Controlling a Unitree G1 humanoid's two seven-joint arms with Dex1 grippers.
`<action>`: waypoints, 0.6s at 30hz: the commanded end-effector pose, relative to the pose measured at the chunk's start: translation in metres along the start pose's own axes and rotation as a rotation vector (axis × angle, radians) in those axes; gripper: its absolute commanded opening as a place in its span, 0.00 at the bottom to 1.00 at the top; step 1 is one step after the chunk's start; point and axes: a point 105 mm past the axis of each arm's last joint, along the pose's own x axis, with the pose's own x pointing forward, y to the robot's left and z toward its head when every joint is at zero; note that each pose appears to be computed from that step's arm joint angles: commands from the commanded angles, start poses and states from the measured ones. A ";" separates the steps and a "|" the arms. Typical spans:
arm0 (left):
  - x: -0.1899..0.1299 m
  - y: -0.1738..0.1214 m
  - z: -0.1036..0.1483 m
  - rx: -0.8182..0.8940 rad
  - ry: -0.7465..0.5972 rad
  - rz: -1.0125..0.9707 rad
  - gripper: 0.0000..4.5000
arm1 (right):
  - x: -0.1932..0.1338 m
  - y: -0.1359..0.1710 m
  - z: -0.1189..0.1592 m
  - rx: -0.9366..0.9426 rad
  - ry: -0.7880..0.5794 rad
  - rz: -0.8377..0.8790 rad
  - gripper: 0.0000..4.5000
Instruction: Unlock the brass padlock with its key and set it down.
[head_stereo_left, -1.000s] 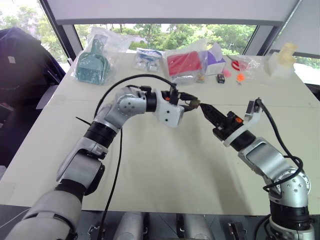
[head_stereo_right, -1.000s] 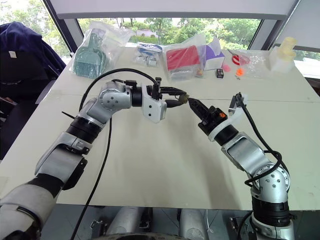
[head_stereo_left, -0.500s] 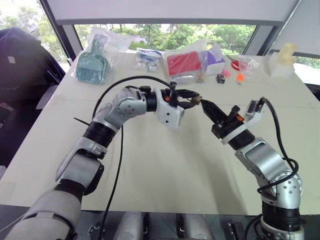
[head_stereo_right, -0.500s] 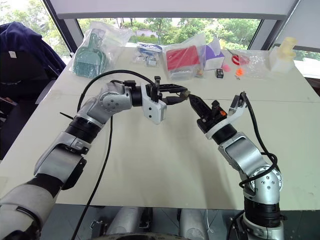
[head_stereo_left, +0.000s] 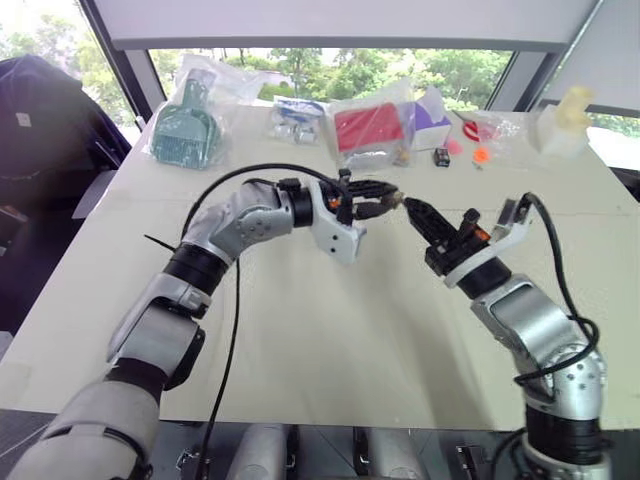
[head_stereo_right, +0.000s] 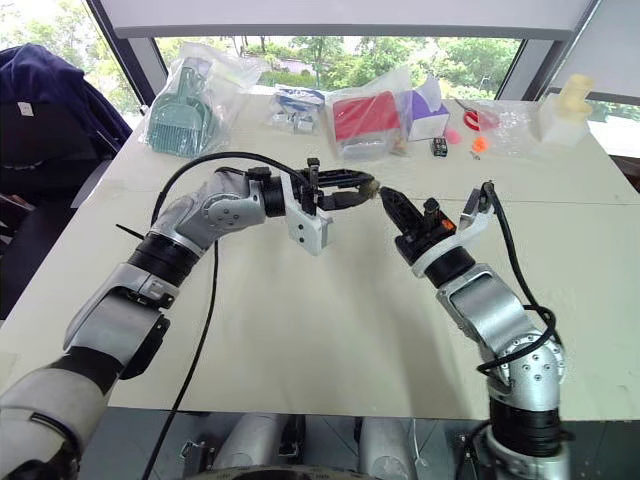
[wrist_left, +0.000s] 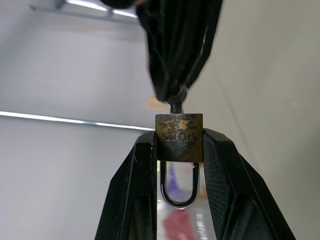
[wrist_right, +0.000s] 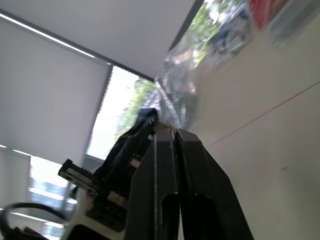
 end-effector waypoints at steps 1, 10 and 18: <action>-0.001 0.022 0.000 -0.039 -0.018 0.016 0.15 | -0.004 0.006 0.010 -0.228 0.031 0.048 0.43; -0.001 0.022 0.008 -0.078 -0.052 0.019 0.15 | 0.001 0.011 -0.009 -0.437 0.184 0.137 0.76; -0.003 0.015 0.020 -0.055 -0.091 0.023 0.15 | 0.008 0.017 -0.008 -0.371 0.153 0.172 0.76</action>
